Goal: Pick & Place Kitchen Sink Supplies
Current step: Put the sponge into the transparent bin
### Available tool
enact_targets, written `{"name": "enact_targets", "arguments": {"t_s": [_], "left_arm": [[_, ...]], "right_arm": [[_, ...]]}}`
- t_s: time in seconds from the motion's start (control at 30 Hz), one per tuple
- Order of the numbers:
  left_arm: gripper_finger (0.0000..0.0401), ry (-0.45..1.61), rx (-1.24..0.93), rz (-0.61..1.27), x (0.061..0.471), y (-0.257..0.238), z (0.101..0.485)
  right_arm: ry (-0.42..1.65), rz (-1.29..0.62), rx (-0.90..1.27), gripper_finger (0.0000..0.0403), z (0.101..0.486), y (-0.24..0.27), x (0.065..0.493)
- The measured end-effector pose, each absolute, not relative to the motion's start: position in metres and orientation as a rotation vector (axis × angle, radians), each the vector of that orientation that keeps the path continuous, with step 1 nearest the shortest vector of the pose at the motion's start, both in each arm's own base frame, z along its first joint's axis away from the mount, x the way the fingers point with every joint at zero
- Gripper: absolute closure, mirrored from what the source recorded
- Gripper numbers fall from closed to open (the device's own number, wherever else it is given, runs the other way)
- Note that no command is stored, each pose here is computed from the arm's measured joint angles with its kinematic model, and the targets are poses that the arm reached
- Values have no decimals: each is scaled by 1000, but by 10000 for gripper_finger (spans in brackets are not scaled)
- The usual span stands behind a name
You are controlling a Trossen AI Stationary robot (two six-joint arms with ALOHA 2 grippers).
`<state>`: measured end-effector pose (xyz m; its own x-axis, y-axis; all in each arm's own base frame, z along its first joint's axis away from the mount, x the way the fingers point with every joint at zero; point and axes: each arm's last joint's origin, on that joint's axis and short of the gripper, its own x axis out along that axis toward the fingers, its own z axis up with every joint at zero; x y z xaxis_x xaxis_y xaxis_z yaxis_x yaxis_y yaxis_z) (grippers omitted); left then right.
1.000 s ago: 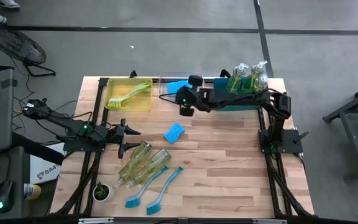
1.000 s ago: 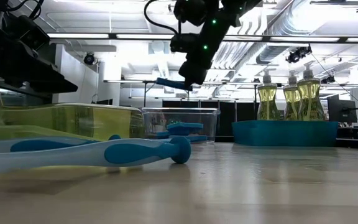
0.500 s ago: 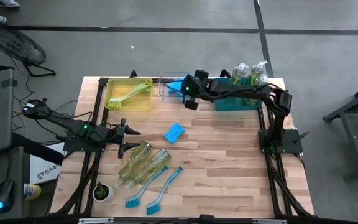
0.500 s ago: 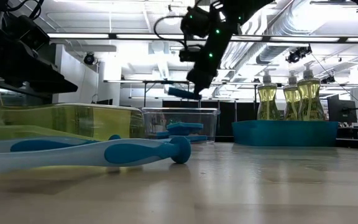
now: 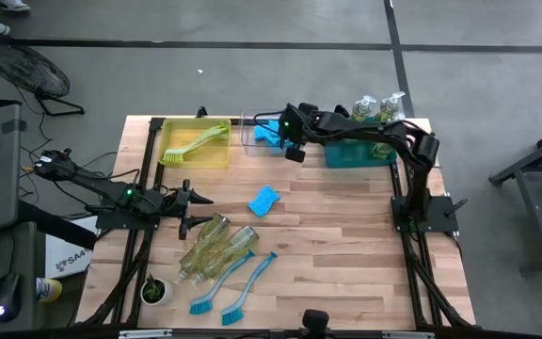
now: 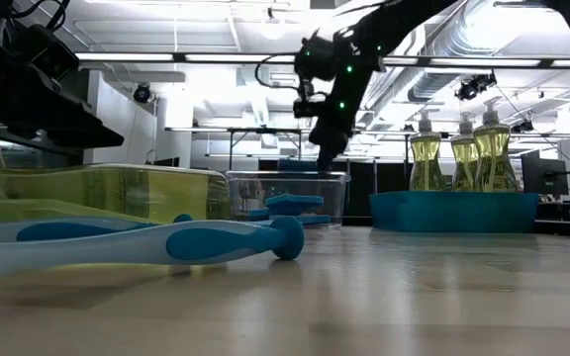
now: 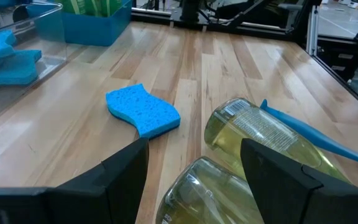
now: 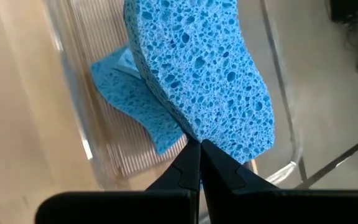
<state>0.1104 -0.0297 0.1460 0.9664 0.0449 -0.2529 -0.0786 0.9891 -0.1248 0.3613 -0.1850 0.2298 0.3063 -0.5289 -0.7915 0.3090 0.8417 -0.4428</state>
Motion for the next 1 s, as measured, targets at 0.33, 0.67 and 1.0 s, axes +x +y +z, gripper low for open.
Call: {"name": "enact_targets", "arguments": {"t_s": [0.33,0.67,1.0], "left_arm": [[151,250,-135,62,110,-30,146],[151,249,-136,62,110,-30,146],[151,249,-136,62,110,-30,146]], "right_arm": [[1157,-533,-186,402,215,-194,362],[1133,-526,-146,397,215,-194,363],[1128,-584,-115,314,215,-196,361]]}}
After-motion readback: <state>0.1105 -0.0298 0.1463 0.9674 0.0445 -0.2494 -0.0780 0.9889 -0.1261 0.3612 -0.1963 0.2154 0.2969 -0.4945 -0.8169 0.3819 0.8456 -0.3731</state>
